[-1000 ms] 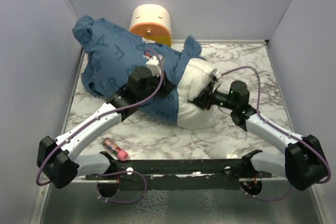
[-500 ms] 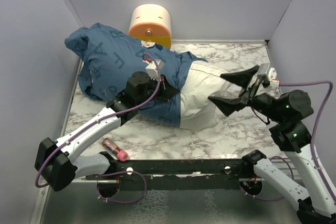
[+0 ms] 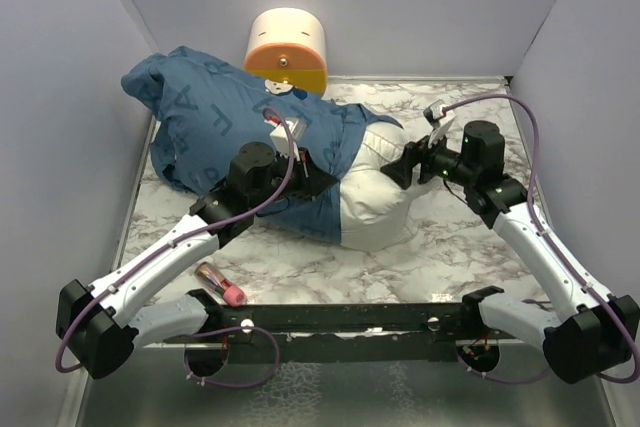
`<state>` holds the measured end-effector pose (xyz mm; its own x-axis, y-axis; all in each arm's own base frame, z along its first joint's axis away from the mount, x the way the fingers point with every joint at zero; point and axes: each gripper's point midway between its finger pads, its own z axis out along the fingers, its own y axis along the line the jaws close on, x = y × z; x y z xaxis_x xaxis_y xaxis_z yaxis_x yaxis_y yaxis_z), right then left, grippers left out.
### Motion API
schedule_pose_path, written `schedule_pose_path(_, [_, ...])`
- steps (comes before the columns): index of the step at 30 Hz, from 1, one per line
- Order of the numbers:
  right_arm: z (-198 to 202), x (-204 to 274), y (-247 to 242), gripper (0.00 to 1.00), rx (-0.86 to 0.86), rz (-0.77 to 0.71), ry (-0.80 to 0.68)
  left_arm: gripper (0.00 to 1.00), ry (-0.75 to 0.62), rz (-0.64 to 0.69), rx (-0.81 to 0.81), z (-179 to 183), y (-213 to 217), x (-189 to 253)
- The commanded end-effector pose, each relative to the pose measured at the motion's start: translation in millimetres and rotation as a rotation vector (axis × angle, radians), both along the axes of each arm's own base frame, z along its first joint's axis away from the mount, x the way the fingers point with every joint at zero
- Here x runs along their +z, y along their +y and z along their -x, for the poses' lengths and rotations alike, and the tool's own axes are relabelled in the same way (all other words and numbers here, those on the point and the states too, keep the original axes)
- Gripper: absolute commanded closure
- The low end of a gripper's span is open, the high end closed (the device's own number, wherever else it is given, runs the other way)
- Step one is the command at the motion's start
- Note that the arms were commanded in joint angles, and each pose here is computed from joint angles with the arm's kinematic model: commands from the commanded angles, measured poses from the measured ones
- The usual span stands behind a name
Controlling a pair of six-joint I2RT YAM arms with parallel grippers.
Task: Put the pillow into the pillowcase
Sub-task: Stuff the pillow into the pillowcase.
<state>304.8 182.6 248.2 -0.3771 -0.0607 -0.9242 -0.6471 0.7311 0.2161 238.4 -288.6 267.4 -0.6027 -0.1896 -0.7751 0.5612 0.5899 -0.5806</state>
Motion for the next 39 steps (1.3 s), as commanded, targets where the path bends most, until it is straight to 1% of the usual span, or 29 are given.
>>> schedule_pose_path(1, [40,-22,29,0.42,0.234,-0.100,0.096,1.00,0.014,-0.010,-0.050,16,1,6])
schedule_pose_path(2, [43,-24,32,0.55,0.256,-0.122,0.100,1.00,-0.012,-0.006,-0.048,15,2,18])
schedule_pose_path(3, [46,-27,33,0.68,0.264,-0.139,0.104,0.95,-0.045,0.001,-0.043,14,3,33])
schedule_pose_path(4, [49,-30,34,0.79,0.266,-0.154,0.107,0.82,-0.085,0.009,-0.044,13,4,50])
schedule_pose_path(5, [50,-30,35,0.85,0.268,-0.165,0.099,0.70,-0.133,0.025,-0.037,11,6,72])
schedule_pose_path(6, [52,-30,35,0.90,0.270,-0.175,0.090,0.58,-0.171,0.043,-0.027,9,7,91])
schedule_pose_path(7, [53,-30,36,0.92,0.274,-0.186,0.085,0.49,-0.210,0.061,-0.010,6,8,110])
schedule_pose_path(8, [56,-31,36,0.94,0.280,-0.196,0.084,0.43,-0.235,0.075,0.010,2,10,126])
schedule_pose_path(9, [57,-33,37,0.95,0.285,-0.204,0.088,0.39,-0.248,0.083,0.033,-3,10,138])
schedule_pose_path(10, [59,-35,37,0.95,0.290,-0.210,0.095,0.38,-0.267,0.095,0.046,-7,10,156])
schedule_pose_path(13, [63,-41,39,0.95,0.302,-0.223,0.105,0.37,-0.210,0.038,0.078,-32,-5,158])
schedule_pose_path(15, [64,-42,39,0.96,0.304,-0.230,0.104,0.37,-0.149,-0.061,0.100,-51,-12,143])
schedule_pose_path(18, [63,-42,39,0.96,0.298,-0.230,0.100,0.35,-0.063,-0.249,0.113,-76,-22,111])
schedule_pose_path(21, [62,-42,40,0.96,0.303,-0.238,0.101,0.32,-0.008,-0.417,0.092,-97,-31,78])
schedule_pose_path(24, [62,-41,41,0.96,0.308,-0.242,0.101,0.30,0.003,-0.517,0.068,-114,-40,54])
schedule_pose_path(27, [64,-43,41,0.96,0.310,-0.243,0.104,0.28,-0.005,-0.565,0.045,-127,-49,39])
schedule_pose_path(31, [67,-47,40,0.96,0.312,-0.246,0.112,0.28,0.043,-0.607,0.012,-131,-56,18])
schedule_pose_path(32, [68,-48,40,0.96,0.309,-0.246,0.114,0.30,0.060,-0.609,0.000,-129,-58,14])
schedule_pose_path(33, [68,-49,39,0.96,0.308,-0.247,0.116,0.33,0.072,-0.598,-0.015,-127,-62,13])
schedule_pose_path(34, [69,-50,39,0.96,0.306,-0.247,0.119,0.44,0.085,-0.570,-0.038,-123,-67,15])
schedule_pose_path(36, [70,-52,39,0.96,0.309,-0.250,0.123,0.73,0.093,-0.484,-0.063,-119,-80,26])
schedule_pose_path(37, [71,-53,39,0.96,0.311,-0.252,0.126,0.81,0.090,-0.432,-0.072,-117,-87,34])
schedule_pose_path(39, [70,-52,40,0.96,0.315,-0.253,0.126,0.92,0.072,-0.307,-0.089,-114,-102,58])
